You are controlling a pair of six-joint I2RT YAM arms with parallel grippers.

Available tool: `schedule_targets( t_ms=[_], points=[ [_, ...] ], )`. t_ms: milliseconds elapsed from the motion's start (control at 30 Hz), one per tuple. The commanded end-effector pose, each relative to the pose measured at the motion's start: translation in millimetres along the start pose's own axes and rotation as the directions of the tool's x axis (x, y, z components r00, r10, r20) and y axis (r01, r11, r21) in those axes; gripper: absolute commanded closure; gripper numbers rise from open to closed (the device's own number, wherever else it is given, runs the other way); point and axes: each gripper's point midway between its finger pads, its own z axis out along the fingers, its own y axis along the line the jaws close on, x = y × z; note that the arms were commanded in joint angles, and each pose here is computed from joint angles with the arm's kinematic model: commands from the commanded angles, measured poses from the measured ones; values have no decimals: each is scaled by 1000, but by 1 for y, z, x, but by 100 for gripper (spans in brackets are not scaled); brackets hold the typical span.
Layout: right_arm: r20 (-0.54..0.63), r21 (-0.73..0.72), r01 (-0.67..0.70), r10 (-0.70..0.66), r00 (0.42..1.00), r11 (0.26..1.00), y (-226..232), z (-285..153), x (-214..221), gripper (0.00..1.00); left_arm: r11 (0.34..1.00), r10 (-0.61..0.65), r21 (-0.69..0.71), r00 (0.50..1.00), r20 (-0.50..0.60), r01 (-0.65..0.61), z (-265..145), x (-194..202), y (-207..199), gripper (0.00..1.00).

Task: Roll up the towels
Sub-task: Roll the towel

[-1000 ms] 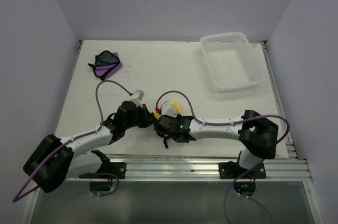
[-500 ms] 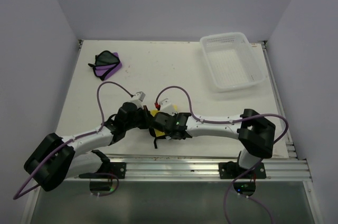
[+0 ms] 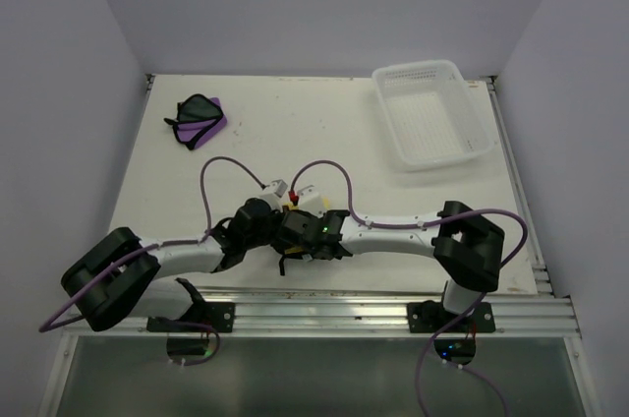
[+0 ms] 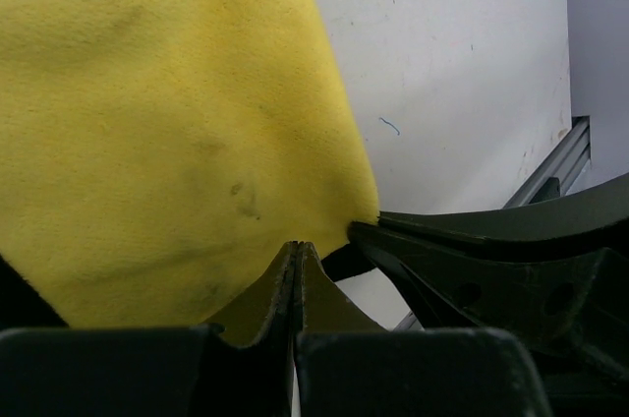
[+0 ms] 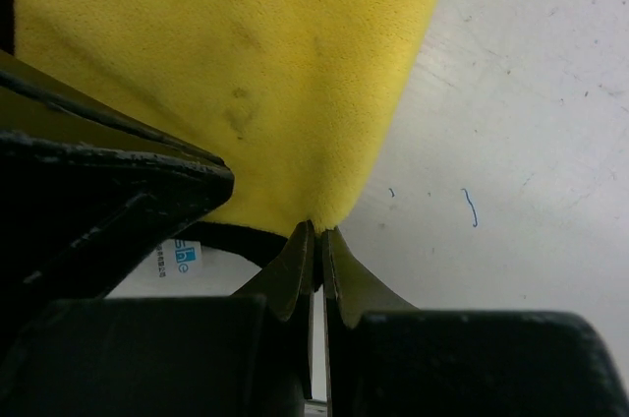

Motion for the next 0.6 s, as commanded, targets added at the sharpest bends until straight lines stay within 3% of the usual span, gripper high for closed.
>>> schedule_targets(
  t_ms=[0,567],
  points=[
    [11,-29,-83,84,996,996,9,-4,-5,100,998,-19,62,999,39,17,5,-4,-15,100],
    [21,-71,-272,274,961,960,0,-6,-1,100,997,-56,44,998,13,56,18,24,-11,100]
  ],
)
